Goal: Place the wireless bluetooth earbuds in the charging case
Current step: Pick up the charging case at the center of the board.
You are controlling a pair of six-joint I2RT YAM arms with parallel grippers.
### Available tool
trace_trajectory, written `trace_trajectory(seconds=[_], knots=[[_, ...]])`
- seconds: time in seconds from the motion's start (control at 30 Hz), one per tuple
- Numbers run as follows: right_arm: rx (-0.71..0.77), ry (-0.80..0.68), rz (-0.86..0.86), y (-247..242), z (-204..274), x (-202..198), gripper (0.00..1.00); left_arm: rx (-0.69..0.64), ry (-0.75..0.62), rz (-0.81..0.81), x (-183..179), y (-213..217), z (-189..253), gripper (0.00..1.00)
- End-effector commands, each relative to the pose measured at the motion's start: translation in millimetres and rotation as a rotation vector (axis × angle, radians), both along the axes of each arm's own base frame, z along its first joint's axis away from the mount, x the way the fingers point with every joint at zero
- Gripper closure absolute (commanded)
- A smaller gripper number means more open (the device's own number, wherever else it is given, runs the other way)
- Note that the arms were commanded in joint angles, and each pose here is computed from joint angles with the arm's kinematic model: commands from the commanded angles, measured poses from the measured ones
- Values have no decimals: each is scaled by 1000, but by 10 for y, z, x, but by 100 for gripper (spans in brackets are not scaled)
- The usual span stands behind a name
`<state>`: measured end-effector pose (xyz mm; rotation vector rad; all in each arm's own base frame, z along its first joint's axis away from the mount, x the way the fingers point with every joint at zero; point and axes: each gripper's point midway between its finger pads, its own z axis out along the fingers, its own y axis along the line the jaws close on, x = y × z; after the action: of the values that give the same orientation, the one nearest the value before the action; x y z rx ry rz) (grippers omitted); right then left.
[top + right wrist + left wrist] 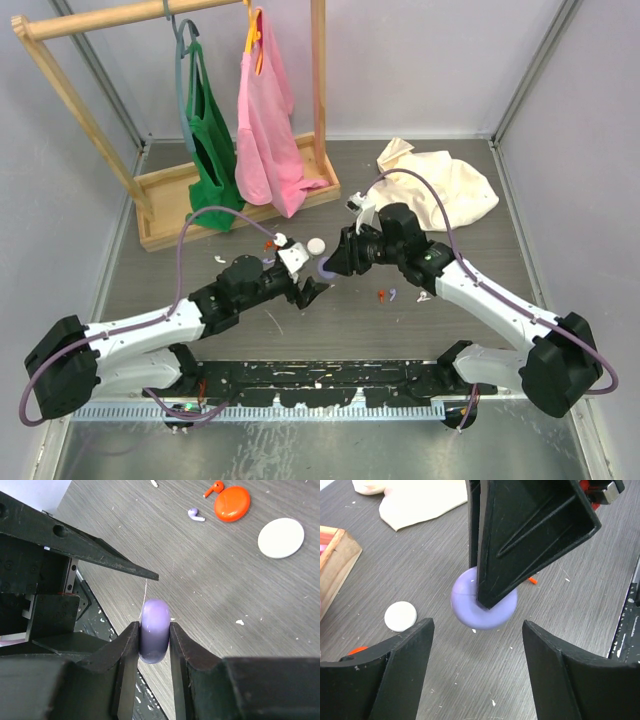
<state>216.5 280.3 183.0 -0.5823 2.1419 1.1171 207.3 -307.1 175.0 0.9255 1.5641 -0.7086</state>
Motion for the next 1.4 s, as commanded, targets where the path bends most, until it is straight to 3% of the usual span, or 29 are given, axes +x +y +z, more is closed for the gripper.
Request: trace_trajectory(seconds=[0.0,0.3,0.73,1.37], knots=[[-10,-182,47,-8,387,96,92,-77,6,-5,8,35,211,26],[-73,-350,156,-95,548,48,92,-217,135,-148,-44,125,353,25],[-5,-421,422,34,746,-267,93,-254,171,-318,-250,16,526,27],[31,-437,535,109,738,-390,93,-312,186,-475,-390,-140,719,51]])
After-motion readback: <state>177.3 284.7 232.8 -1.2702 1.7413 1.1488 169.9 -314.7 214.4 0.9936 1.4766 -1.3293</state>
